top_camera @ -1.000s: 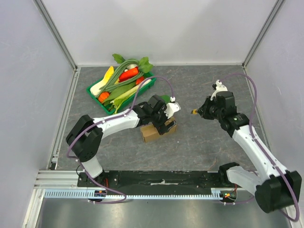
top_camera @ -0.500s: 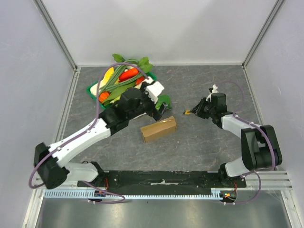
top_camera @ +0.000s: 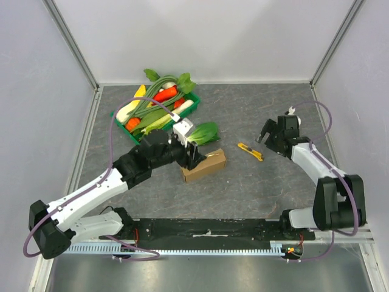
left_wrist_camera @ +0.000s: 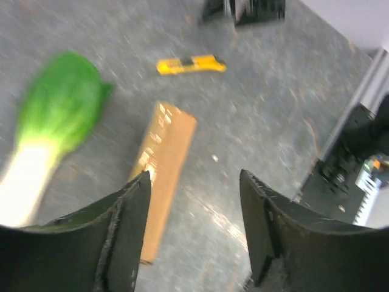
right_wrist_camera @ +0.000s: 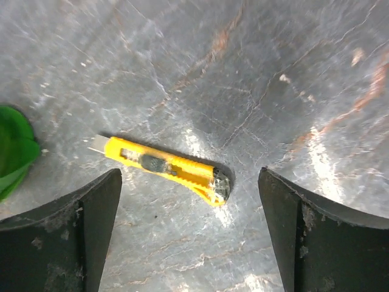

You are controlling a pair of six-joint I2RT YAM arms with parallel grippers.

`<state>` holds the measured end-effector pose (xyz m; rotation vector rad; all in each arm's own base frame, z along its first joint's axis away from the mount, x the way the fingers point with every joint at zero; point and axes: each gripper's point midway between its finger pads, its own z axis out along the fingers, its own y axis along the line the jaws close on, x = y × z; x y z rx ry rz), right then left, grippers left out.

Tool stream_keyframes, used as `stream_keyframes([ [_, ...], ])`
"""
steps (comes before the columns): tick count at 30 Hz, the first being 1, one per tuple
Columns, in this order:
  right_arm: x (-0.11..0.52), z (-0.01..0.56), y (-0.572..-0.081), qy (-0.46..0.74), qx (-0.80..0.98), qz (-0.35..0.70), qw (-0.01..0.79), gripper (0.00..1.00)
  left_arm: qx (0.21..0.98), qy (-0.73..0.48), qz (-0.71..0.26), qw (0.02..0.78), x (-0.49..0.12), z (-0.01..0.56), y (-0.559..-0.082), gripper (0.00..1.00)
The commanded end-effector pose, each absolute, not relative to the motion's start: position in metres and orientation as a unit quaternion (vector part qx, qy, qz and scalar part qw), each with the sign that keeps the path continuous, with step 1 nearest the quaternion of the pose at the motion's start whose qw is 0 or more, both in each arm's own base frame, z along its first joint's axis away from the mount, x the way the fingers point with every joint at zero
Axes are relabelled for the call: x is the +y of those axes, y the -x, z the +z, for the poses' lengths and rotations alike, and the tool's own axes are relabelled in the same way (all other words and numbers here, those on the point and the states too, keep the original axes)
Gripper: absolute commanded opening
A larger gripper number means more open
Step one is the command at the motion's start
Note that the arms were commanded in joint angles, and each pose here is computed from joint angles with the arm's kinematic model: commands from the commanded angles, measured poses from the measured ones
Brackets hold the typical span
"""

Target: Unpack the express box

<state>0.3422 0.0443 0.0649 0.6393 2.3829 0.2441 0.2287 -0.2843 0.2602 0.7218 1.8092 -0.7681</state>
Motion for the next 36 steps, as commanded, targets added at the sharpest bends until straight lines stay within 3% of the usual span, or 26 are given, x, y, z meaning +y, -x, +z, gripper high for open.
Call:
stream_keyframes([
  [1,0.041,0.128,-0.354,-0.212,0.888,0.092,0.396,0.98,0.777,-0.294,-0.381,0.406,-0.301,0.219,-0.18,0.6],
  [2,0.065,0.136,-0.355,-0.169,0.891,0.147,0.395,0.97,0.783,-0.293,-0.382,0.395,-0.303,0.211,-0.175,0.55],
  [7,0.154,0.174,-0.363,-0.039,0.875,0.244,0.416,0.7,0.843,-0.218,-0.309,0.381,-0.297,0.156,-0.17,0.36],
  [11,0.227,0.169,-0.356,0.05,0.864,0.321,0.384,0.43,0.881,-0.109,-0.216,0.406,-0.261,0.114,-0.188,0.35],
  [15,0.272,0.138,-0.35,0.108,0.875,0.329,0.339,0.33,0.898,-0.046,-0.174,0.401,-0.239,0.09,-0.192,0.35],
  [23,0.28,0.09,-0.315,0.152,0.911,0.289,0.253,0.28,0.903,0.013,-0.141,0.406,-0.221,0.082,-0.207,0.36],
  [28,0.261,0.081,-0.265,0.141,0.925,0.282,0.211,0.28,0.889,0.032,-0.219,0.401,-0.232,0.094,-0.231,0.37],
  [36,0.248,0.101,-0.23,0.112,0.917,0.297,0.24,0.29,0.878,-0.056,-0.321,0.351,-0.284,0.101,-0.252,0.37],
])
